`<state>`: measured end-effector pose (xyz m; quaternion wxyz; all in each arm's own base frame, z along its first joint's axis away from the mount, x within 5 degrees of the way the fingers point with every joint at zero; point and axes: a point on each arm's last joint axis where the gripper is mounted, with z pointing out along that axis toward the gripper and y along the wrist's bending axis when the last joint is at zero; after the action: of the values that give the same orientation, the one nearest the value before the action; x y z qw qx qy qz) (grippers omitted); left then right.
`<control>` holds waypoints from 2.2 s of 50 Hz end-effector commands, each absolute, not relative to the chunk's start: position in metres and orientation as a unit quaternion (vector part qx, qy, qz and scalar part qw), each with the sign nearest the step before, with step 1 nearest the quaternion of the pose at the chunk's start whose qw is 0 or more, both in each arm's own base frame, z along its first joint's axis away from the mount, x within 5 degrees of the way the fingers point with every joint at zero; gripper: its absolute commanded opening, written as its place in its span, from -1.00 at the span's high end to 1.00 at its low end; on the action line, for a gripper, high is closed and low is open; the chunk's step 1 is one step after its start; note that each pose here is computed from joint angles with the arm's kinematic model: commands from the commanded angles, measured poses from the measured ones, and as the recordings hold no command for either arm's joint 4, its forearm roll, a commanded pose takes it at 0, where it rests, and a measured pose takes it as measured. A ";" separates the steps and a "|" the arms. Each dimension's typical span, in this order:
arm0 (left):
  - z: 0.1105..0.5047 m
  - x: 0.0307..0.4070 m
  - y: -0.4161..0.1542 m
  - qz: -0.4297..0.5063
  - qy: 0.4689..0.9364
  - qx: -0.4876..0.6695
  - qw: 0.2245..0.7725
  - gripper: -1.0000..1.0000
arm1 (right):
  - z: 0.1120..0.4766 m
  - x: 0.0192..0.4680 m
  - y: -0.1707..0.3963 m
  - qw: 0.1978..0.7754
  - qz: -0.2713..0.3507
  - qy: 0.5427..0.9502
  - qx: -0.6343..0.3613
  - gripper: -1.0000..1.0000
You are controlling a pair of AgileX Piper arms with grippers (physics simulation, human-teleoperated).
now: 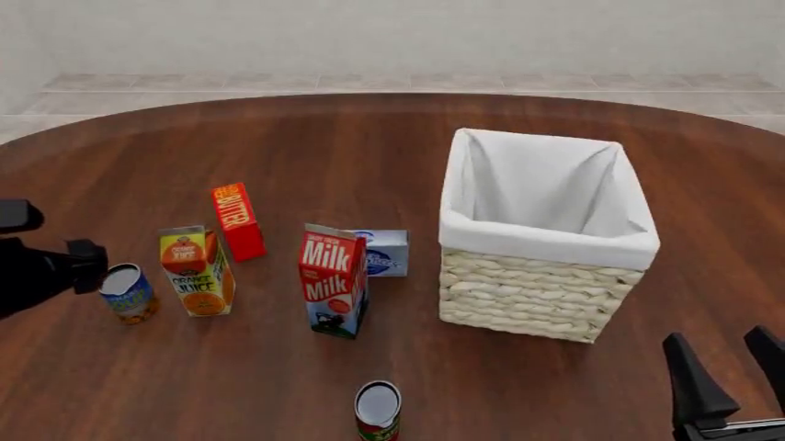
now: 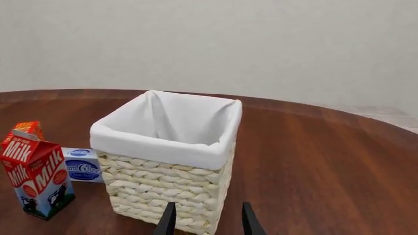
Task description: Pick up the alphabet soup and the tomato sauce, and put them in the basket.
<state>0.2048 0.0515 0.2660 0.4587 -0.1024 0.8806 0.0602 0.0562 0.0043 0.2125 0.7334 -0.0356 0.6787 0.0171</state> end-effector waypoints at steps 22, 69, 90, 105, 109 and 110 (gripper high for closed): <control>0.242 0.230 0.057 0.066 0.892 -0.084 0.440 -1.00 | 0.212 0.056 0.005 0.733 0.019 0.679 -0.038 -1.00; 0.200 0.251 0.070 0.078 0.904 -0.078 0.414 -1.00 | 0.212 0.056 0.005 0.734 0.019 0.678 -0.037 -1.00; 0.191 0.261 0.073 0.080 0.905 -0.072 0.411 -1.00 | 0.213 0.056 0.005 0.734 0.019 0.678 -0.037 -1.00; 0.181 0.265 0.073 0.079 0.907 -0.072 0.406 -1.00 | 0.212 0.056 0.005 0.734 0.018 0.678 -0.039 -1.00; 0.178 0.265 0.074 0.079 0.908 -0.071 0.405 -1.00 | 0.212 0.056 0.005 0.734 0.018 0.678 -0.040 -1.00; 0.178 0.265 0.074 0.079 0.908 -0.071 0.405 -1.00 | 0.212 0.056 0.005 0.734 0.018 0.678 -0.040 -1.00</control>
<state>0.2634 0.0727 0.1834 0.4074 -0.0717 0.9071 0.0785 0.0560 0.0046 0.2125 0.7337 -0.0392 0.6781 0.0183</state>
